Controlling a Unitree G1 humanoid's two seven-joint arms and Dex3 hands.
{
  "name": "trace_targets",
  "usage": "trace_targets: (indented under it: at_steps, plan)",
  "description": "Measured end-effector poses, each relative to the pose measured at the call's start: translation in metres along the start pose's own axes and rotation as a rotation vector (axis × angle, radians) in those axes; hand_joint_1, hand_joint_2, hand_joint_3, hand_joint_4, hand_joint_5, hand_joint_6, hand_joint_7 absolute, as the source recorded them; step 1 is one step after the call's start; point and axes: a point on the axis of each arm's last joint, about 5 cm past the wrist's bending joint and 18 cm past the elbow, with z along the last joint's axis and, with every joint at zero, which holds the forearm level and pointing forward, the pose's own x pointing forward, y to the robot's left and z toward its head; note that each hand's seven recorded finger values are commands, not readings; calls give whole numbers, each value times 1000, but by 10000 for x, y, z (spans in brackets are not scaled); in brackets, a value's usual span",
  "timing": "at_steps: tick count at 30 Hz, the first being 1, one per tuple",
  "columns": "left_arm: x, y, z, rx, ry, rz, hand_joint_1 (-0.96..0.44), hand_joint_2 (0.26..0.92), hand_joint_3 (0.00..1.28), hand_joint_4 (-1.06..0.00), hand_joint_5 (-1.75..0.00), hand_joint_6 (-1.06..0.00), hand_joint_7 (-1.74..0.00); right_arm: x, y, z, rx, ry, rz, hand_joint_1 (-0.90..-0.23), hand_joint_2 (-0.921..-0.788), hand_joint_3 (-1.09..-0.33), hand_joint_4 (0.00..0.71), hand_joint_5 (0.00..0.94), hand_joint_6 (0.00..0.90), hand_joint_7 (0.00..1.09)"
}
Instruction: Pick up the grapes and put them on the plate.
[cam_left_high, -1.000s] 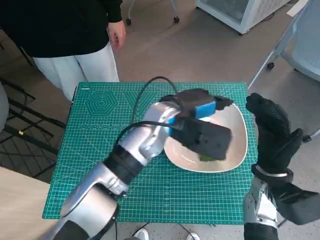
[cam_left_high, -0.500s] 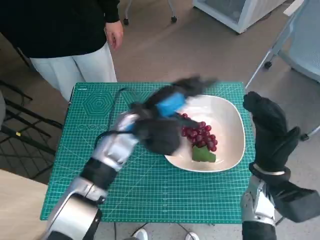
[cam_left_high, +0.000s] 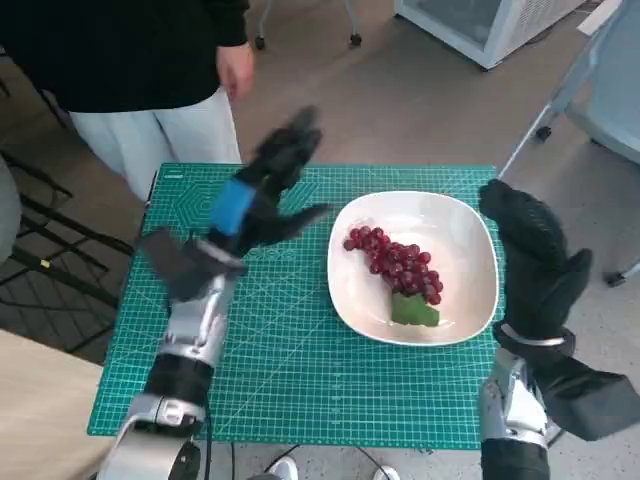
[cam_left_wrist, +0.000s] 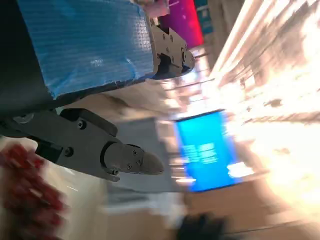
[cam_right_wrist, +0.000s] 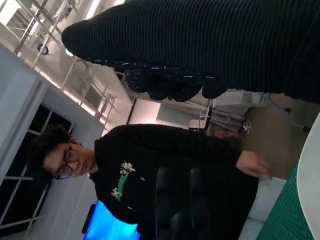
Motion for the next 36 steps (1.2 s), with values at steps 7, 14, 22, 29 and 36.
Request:
trace_targets:
  at_steps: [7, 14, 22, 29, 36]
  plan:
    - [-219, 118, -36, -13, -34, 94, -436, 921, 266, -155, -1, -205, 0, 11, 4, -30, 13, 10, 10, -662, -921, -703, 459, 2, 121, 302]
    - [-338, 123, -31, 12, -61, 105, -453, 921, 285, -163, -5, -194, 0, 75, 27, -51, 26, 3, 28, -661, -921, -700, 460, 2, 127, 295]
    - [-426, 112, -31, 38, -55, 91, -453, 921, 343, -187, -10, -196, -1, 113, 58, -66, 40, 0, 48, -670, -921, -697, 460, 1, 140, 293]
    - [-496, 104, -35, 71, -53, 101, -432, 921, 383, -206, -12, -195, -1, 109, 71, -76, 50, 6, 70, -678, -921, -697, 458, 1, 143, 289]
    - [-523, 95, -31, 73, -61, 109, -426, 921, 393, -215, -12, -201, -4, 107, 70, -83, 57, 17, 82, -666, -921, -700, 458, 0, 145, 287]
